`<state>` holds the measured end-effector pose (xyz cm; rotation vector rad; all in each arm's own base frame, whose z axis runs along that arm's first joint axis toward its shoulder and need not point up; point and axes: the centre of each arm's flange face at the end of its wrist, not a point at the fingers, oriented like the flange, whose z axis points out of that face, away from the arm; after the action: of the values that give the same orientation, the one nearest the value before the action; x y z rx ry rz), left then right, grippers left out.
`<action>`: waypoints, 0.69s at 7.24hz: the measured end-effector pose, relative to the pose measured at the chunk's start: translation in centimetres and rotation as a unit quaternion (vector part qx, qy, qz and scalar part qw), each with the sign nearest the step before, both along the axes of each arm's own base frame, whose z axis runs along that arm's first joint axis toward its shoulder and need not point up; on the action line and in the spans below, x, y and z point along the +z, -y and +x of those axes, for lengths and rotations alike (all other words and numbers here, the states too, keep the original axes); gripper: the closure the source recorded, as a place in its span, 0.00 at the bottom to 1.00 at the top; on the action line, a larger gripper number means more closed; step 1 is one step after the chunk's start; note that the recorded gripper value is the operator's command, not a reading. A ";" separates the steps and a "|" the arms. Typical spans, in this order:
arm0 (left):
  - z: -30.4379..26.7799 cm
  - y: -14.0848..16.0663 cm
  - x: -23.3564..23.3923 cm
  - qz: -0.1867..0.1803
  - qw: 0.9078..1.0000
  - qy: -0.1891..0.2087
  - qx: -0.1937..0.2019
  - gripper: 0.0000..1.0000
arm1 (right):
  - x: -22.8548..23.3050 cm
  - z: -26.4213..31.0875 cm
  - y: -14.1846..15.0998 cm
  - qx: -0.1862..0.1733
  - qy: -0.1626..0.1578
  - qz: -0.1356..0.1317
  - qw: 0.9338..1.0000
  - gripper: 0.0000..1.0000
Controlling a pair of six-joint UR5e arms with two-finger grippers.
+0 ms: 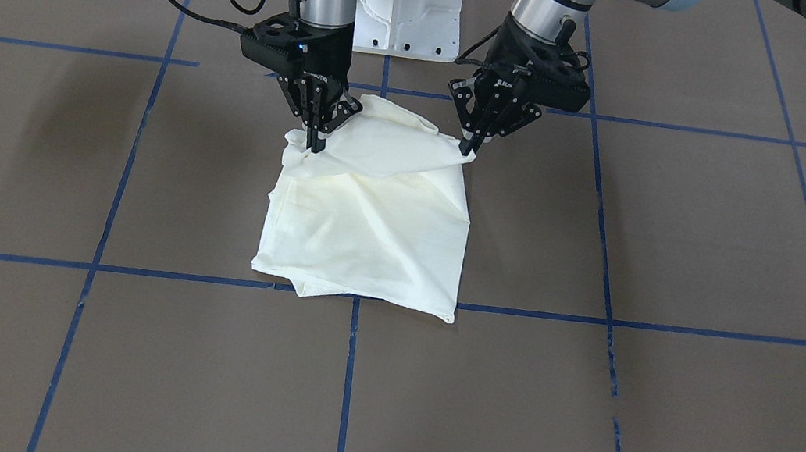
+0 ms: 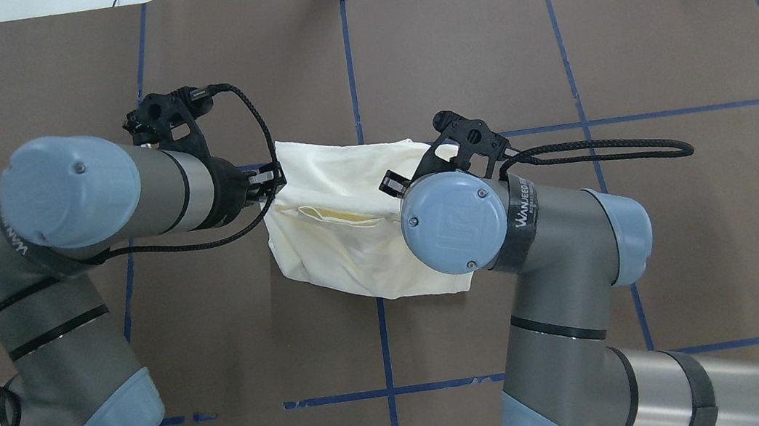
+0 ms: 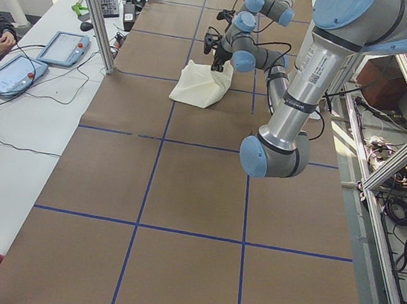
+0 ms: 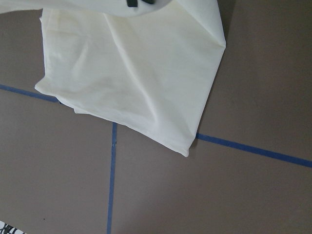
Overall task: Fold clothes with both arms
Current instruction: 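Fold the near edge over the bundle away from the robot with both grippers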
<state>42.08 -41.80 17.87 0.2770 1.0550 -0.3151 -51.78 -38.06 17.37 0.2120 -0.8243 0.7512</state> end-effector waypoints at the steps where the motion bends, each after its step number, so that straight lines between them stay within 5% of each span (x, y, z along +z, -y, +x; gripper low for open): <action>1: 0.4 2.1 0.5 0.003 1.000 0.010 -0.009 1.00 | 0.5 -0.9 1.3 0.005 -0.003 0.000 1.000 1.00; 5: 5.7 8.0 2.6 0.006 1.000 0.025 -0.017 1.00 | 3.0 -2.4 5.2 0.003 -0.031 -0.010 0.999 1.00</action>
<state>47.76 -49.79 20.48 0.3130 1.0032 -0.3310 -54.15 -43.23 20.39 0.2183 -0.7563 0.7546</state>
